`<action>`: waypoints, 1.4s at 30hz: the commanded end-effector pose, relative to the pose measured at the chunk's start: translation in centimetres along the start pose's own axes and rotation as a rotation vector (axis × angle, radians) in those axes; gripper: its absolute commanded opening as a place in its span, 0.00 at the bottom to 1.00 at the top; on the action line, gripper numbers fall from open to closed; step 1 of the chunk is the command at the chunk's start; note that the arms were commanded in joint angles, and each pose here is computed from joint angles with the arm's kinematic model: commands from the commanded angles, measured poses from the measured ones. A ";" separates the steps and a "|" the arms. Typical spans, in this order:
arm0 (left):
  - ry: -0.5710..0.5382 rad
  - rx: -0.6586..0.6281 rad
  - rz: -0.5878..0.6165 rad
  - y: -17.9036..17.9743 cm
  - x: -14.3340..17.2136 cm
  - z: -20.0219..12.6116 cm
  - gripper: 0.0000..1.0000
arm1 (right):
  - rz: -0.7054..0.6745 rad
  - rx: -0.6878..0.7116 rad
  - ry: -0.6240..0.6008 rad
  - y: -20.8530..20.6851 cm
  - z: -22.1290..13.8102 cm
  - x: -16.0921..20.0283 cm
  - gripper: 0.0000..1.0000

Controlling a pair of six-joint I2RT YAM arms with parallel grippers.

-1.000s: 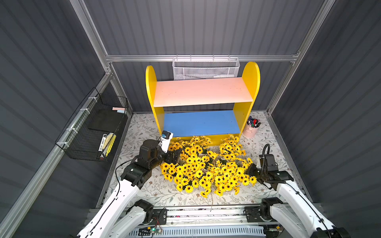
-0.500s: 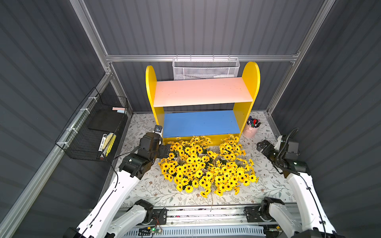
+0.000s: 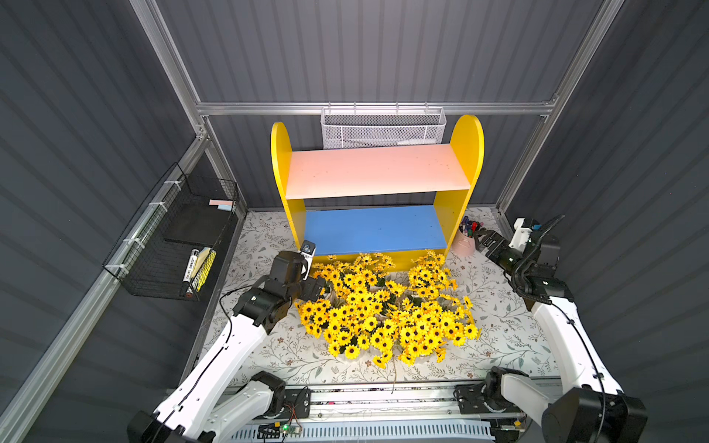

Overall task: Take the sunflower pots off the shelves
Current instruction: Reset both arms

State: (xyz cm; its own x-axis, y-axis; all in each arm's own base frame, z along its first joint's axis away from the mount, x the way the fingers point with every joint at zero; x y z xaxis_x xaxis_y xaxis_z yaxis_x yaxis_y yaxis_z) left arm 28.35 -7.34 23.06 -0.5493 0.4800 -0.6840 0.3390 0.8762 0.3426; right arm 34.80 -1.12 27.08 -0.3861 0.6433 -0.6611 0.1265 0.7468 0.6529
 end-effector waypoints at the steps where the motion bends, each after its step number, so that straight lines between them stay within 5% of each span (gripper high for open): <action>1: -0.035 0.014 0.024 0.7 -1.4 0.3 0.99 | -0.155 -0.036 -0.160 1.2 -0.8 -2.5 0.99; 9: -0.017 0.042 -0.134 3.9 -1.4 2.0 0.99 | -0.317 -0.052 -0.255 0.5 -0.6 -2.4 0.99; 19: 0.049 -0.103 -0.587 10.5 5.9 8.8 0.99 | -0.303 -0.056 -0.230 -0.5 0.4 -1.3 0.99; 30: 0.244 -0.184 -0.539 7.2 16.0 15.5 0.99 | -0.286 -0.057 -0.166 -1.1 1.5 -0.5 0.99; 33: 0.268 -0.184 -0.424 4.9 16.6 16.9 0.99 | -0.274 -0.082 -0.140 -1.0 1.7 -0.3 0.99; 40: 0.112 -0.267 -0.218 2.9 15.8 18.8 1.00 | -0.298 -0.136 -0.072 -0.7 2.8 0.8 0.99; 42: 0.121 -0.271 -0.297 2.7 16.4 18.1 1.00 | -0.301 -0.137 -0.063 -0.8 2.9 0.9 0.99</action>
State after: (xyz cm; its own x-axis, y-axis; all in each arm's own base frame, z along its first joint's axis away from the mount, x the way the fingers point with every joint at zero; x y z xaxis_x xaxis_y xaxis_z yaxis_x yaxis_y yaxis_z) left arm 36.87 1.48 4.16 -0.6038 0.1628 -0.7803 -0.0657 0.9654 0.2523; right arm 36.75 -1.08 23.74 -0.3365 0.4432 -0.8309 -0.0503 0.8726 0.4858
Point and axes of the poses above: each gripper's point midway between its finger pads, its own z axis out along the fingers, its own y axis along the line the jaws close on, x = y × z, the point moved 2 cm from there along -z, back along the fingers, and after that the axes turned 7 degrees about z, right-handed, at the moved point
